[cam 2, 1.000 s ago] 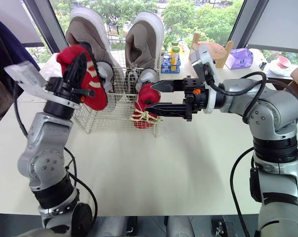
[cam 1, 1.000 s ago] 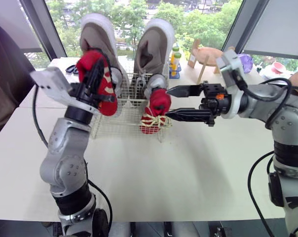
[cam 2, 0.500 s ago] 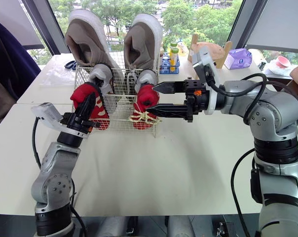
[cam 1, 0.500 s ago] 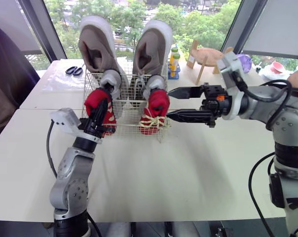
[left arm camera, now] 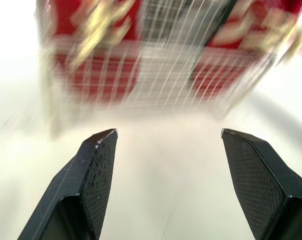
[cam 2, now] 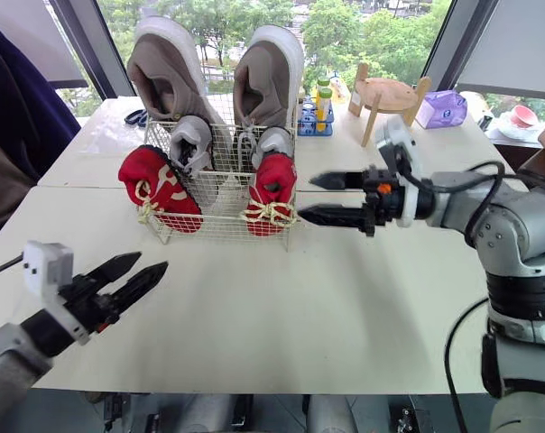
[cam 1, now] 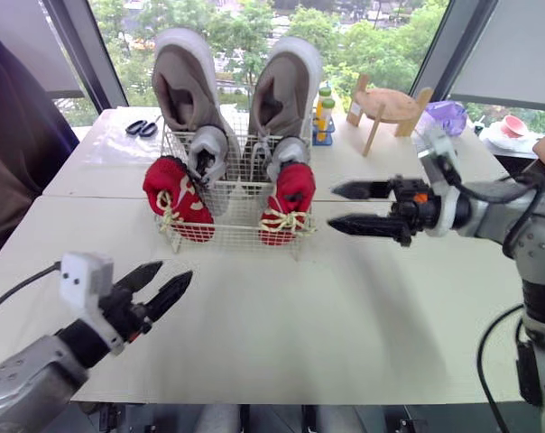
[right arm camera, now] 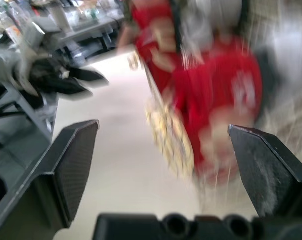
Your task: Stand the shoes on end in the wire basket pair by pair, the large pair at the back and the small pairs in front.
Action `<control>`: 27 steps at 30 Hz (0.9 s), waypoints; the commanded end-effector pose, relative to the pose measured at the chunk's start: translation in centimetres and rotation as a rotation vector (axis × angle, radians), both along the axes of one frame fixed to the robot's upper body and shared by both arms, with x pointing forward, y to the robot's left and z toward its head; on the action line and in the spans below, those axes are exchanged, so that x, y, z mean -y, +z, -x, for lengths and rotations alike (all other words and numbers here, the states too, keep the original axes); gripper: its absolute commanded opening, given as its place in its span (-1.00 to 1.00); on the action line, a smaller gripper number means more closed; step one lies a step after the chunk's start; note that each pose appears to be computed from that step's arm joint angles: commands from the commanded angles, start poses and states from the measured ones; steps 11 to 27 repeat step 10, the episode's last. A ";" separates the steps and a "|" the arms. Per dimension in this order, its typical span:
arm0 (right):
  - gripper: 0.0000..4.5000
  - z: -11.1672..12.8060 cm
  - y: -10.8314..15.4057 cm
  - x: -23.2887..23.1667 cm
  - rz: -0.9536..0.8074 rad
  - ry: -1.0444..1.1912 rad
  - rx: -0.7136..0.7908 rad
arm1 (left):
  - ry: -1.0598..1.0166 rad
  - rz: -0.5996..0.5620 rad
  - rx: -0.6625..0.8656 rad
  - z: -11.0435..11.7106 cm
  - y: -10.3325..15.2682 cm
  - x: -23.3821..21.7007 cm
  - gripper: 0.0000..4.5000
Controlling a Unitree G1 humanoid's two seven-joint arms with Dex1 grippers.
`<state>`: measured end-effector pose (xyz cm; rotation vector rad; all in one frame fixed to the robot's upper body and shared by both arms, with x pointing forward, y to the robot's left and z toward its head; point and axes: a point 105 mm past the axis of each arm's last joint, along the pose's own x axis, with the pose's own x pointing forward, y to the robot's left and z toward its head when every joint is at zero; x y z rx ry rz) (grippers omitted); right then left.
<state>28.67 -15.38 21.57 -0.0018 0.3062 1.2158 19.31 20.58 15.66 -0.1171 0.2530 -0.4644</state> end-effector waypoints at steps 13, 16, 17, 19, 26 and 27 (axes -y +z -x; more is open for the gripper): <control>1.00 2.2 -5.5 -1.7 -0.072 -0.027 -0.120 | -0.216 -0.079 -0.068 -0.4 -1.3 -1.0 0.50; 1.00 2.2 -5.5 -1.7 -0.072 -0.027 -0.120 | -0.216 -0.079 -0.068 -0.4 -1.3 -1.0 0.50; 1.00 2.2 -5.5 -1.7 -0.072 -0.027 -0.120 | -0.216 -0.079 -0.068 -0.4 -1.3 -1.0 0.50; 1.00 2.2 -5.5 -1.7 -0.072 -0.027 -0.120 | -0.216 -0.079 -0.068 -0.4 -1.3 -1.0 0.50; 1.00 2.2 -5.5 -1.7 -0.072 -0.027 -0.120 | -0.216 -0.079 -0.068 -0.4 -1.3 -1.0 0.50; 1.00 2.2 -5.5 -1.7 -0.072 -0.027 -0.120 | -0.216 -0.079 -0.068 -0.4 -1.3 -1.0 0.50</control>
